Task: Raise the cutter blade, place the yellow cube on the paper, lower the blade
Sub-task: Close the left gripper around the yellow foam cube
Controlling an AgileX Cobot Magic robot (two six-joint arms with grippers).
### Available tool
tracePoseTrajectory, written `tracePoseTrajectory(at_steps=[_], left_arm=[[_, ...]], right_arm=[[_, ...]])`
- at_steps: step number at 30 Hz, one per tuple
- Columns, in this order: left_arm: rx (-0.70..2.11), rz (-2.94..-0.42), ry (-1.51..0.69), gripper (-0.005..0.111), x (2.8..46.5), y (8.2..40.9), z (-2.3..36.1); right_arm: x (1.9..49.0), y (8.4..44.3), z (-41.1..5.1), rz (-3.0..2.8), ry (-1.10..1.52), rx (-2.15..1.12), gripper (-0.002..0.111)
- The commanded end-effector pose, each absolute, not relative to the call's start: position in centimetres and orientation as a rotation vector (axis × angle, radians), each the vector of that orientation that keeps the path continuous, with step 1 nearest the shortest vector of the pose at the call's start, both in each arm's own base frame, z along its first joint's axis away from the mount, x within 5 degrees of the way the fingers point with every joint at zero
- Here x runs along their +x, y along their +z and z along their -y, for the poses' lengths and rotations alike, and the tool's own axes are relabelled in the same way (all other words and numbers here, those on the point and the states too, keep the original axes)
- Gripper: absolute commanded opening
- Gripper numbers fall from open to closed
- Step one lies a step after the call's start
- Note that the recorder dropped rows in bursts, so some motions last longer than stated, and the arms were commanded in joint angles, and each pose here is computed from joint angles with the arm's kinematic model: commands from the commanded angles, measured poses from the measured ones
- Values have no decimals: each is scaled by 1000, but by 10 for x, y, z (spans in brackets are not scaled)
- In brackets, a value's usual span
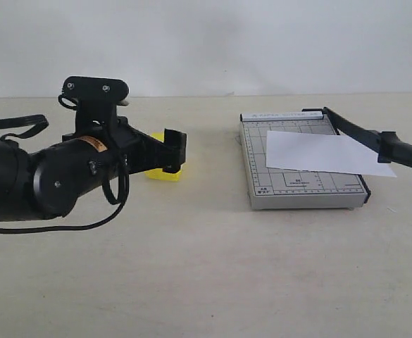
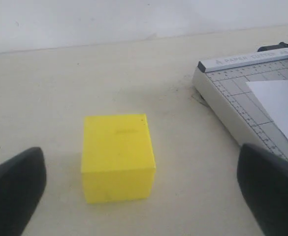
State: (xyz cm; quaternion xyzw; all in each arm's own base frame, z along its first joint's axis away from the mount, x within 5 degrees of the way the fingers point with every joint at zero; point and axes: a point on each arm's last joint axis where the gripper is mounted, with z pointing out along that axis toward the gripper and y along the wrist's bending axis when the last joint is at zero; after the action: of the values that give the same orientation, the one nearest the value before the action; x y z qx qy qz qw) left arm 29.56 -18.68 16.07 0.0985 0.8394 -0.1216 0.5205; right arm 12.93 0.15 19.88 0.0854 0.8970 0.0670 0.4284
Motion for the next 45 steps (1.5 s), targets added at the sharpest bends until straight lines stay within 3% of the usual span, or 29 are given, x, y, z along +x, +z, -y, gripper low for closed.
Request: tracePoseTrajectory(at_steps=[1, 18, 24, 33, 45], left_arm=[[213, -2016, -292, 110, 307, 149, 193], [301, -2038, -194, 110, 352, 84, 218], [212, -2054, -189, 110, 356, 82, 215], [63, -1962, -97, 110, 362, 112, 203], [100, -1964, -45, 110, 368, 94, 203]], right_arm=[[129, 199, -1, -2241, 164, 210, 0], [129, 199, -1, -2238, 179, 240, 0], [129, 198, -2, -2240, 180, 240, 0], [129, 198, -2, -2240, 180, 240, 0], [129, 198, -2, -2242, 180, 240, 0]])
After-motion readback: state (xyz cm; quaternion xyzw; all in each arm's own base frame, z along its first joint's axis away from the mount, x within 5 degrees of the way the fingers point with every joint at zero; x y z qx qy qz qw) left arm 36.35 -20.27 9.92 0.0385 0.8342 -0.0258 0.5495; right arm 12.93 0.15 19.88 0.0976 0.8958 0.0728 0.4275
